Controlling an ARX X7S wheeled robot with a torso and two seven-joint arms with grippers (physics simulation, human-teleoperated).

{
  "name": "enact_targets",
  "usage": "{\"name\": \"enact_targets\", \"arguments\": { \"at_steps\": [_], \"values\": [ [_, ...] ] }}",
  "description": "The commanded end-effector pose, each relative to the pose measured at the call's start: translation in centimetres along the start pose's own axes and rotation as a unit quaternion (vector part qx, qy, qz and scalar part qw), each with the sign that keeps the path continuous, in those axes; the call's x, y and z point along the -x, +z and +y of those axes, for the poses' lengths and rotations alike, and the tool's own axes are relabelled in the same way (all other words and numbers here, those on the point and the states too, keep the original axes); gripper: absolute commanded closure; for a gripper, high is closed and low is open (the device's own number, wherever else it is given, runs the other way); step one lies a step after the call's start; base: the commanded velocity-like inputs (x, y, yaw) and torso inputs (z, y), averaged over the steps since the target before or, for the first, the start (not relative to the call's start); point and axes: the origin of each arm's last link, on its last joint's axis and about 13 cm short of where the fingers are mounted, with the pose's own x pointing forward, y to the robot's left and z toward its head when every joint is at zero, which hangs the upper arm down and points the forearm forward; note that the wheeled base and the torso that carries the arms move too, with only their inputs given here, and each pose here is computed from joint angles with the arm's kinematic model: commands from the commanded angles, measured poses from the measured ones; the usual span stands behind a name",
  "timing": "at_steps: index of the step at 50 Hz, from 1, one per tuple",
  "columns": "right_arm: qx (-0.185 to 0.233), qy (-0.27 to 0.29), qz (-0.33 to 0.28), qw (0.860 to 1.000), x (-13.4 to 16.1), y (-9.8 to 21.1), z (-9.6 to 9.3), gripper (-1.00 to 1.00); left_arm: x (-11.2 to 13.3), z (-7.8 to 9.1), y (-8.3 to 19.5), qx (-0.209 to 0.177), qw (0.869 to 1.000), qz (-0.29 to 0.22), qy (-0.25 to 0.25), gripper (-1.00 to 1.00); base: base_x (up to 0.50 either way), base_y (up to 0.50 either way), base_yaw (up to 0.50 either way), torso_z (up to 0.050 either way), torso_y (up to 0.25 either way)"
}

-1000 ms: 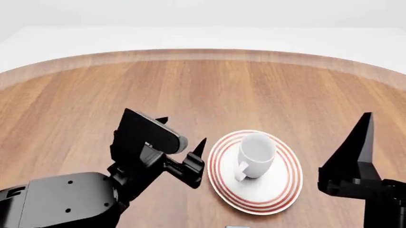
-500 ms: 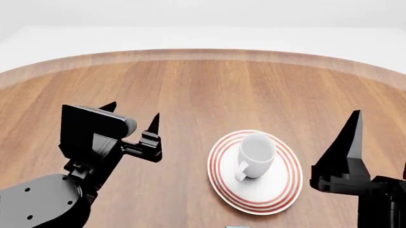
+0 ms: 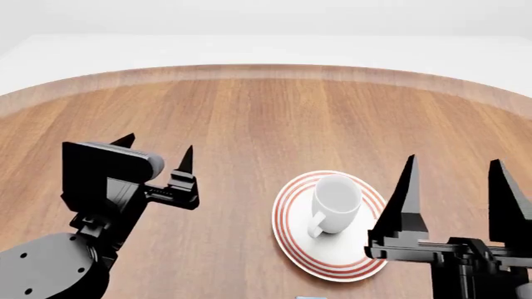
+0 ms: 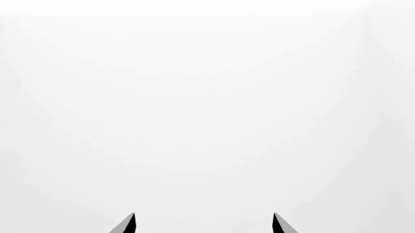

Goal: Pick up the white mug and put it on the plate, and put the chocolate pudding to the right of the plate.

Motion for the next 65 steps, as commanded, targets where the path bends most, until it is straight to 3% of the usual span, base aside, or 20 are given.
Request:
{"name": "enact_targets", "arguments": {
  "at_steps": [1,22,49,65],
  "values": [
    [0.007,0.02,0.024,0.999,0.9,0.7,1.2,-1.0,-0.2,-0.4,0.3,0.011,1.0,-0.016,-0.015,-1.0,0.0,0.0,0.0,0.0,0.0],
    [0.036,0.023,0.108,0.993,2.3,0.8,3.2,-1.0,-0.4,-0.6,-0.1,0.02,0.999,-0.005,-0.025,-1.0,0.0,0.0,0.0,0.0,0.0],
    [0.021,0.019,0.177,0.984,2.9,0.5,4.1,-1.0,-0.6,-0.8,-0.7,0.022,0.999,0.006,-0.031,-1.0,0.0,0.0,0.0,0.0,0.0],
    [-0.018,0.041,0.309,0.95,4.1,0.4,5.5,-1.0,-0.4,-0.8,-0.6,0.025,0.999,0.008,-0.03,-1.0,0.0,0.0,0.0,0.0,0.0]
  ]
}}
